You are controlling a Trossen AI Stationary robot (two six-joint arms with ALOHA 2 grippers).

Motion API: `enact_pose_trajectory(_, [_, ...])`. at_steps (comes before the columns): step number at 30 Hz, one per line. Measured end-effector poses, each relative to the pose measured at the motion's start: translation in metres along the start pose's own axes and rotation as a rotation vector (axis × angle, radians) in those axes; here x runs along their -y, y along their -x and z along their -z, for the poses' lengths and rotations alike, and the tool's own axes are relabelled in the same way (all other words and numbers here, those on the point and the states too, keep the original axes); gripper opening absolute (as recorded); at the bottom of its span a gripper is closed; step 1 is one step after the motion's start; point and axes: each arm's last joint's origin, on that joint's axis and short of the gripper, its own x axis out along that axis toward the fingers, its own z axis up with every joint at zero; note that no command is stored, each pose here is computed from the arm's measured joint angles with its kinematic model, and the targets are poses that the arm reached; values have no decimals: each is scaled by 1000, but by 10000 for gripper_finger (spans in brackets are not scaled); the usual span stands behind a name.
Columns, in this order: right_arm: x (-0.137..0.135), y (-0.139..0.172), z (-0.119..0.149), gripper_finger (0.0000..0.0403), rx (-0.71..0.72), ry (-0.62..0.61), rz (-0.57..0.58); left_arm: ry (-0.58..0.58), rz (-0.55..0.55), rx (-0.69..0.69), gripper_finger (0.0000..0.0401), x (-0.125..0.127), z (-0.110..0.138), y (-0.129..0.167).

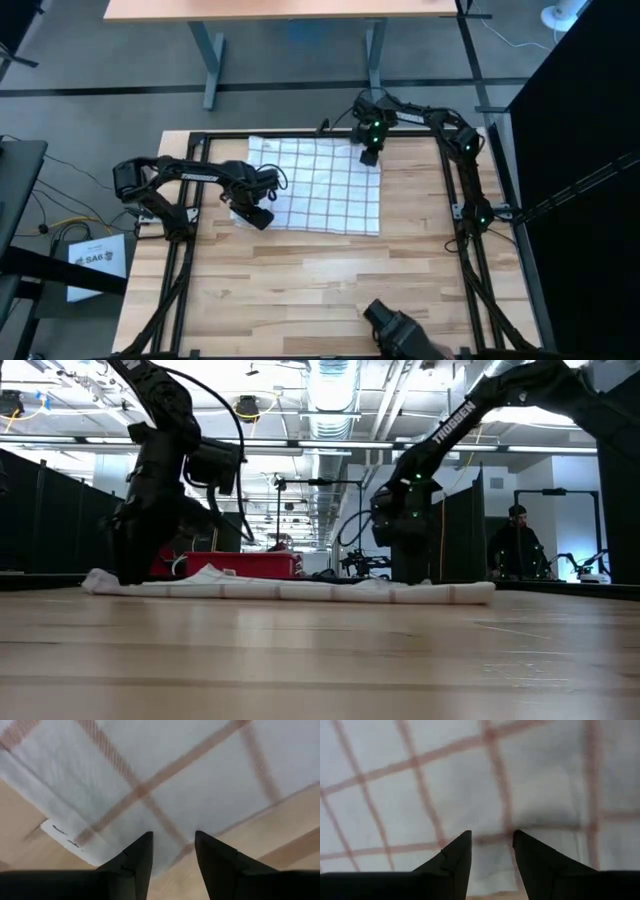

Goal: Roll towel
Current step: Roll the white squared towel

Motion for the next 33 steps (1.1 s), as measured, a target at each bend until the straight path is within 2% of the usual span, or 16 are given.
enact_pose_trajectory(6, [-38, 6, -4, 134, -70, 69, -36, 35, 36, 57, 131, -5, 8, 19])
enact_pose_trajectory(11, [-75, 33, -10, 134, 6, 123, -8, 53, 66, 107, 131, -10, 11, 31])
enact_pose_trajectory(14, [-101, 37, -12, 134, 46, 190, -26, 48, 61, 105, 131, -14, 11, 30])
enact_pose_trajectory(21, [-147, -6, -12, 134, 22, 302, -76, 43, 33, 58, 131, -24, 16, 10])
enact_pose_trajectory(33, [-173, -58, 17, 134, -78, 285, -103, 39, 13, -46, 131, -24, 35, -9])
